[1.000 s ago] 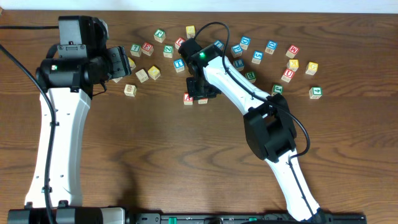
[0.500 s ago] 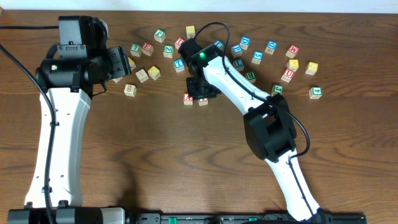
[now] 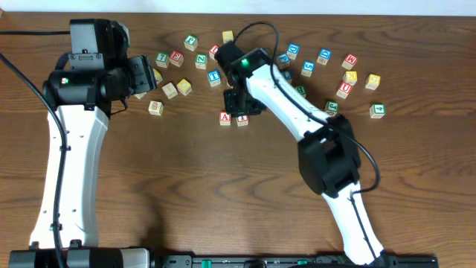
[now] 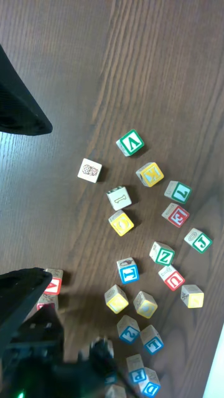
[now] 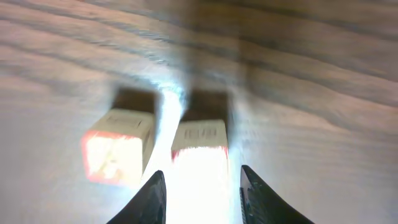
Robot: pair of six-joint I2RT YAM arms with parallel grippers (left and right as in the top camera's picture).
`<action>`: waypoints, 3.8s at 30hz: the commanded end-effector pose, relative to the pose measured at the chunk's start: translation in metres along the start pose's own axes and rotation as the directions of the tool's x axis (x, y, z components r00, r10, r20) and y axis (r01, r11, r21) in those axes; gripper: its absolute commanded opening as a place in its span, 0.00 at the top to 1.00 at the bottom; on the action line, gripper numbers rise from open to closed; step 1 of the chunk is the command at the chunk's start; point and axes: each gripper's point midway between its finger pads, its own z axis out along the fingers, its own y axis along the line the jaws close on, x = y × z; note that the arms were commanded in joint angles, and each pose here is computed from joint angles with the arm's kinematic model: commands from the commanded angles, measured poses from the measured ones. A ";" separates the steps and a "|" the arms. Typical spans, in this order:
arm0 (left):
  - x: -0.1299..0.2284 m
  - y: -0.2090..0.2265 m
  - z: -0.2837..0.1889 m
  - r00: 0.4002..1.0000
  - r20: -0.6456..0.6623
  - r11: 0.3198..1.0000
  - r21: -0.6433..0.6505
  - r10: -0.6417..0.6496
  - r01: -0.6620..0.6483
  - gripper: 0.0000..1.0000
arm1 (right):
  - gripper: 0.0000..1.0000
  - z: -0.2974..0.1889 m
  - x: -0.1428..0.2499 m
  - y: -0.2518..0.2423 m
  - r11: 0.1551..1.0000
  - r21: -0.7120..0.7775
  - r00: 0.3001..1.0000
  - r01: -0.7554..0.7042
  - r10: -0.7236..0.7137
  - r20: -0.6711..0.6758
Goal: Spell out AI2
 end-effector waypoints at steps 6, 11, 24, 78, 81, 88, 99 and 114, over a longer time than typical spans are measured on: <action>-0.003 -0.001 0.000 1.000 0.004 1.000 0.006 0.001 -0.001 0.33 | 0.70 -0.047 -0.008 -0.031 0.998 -0.009 0.998 -0.060 0.060 0.034; -0.003 -0.001 0.000 1.000 0.007 1.000 0.007 0.002 -0.002 0.33 | 0.71 -0.026 0.000 -0.045 0.997 0.021 0.997 -0.068 0.069 -0.021; -0.003 -0.001 0.000 1.000 0.007 1.000 0.007 0.002 -0.002 0.33 | 0.71 0.030 0.020 -0.036 0.999 0.011 0.998 -0.038 0.038 -0.045; -0.014 0.064 0.003 0.995 0.037 0.984 -0.149 -0.096 0.101 0.33 | 0.76 -0.026 -0.032 0.083 0.931 -0.309 0.954 0.195 -0.107 0.280; -0.015 0.081 0.000 0.991 0.047 0.976 -0.172 -0.129 0.135 0.33 | 0.77 -0.026 -0.026 0.101 0.922 -0.310 0.943 0.233 -0.136 0.303; -0.014 0.089 -0.001 0.988 0.043 0.971 -0.183 -0.146 0.151 0.33 | 0.81 -0.007 -0.020 0.107 0.954 -0.221 0.941 0.201 -0.125 0.315; -0.009 0.089 -0.001 0.988 0.024 0.971 -0.184 -0.150 0.152 0.33 | 0.80 0.016 -0.027 0.094 0.977 -0.166 0.947 0.131 -0.074 0.312; -0.003 0.089 -0.001 0.988 0.003 0.971 -0.187 -0.154 0.152 0.33 | 0.79 0.028 -0.030 0.091 0.984 -0.157 0.950 0.079 -0.026 0.311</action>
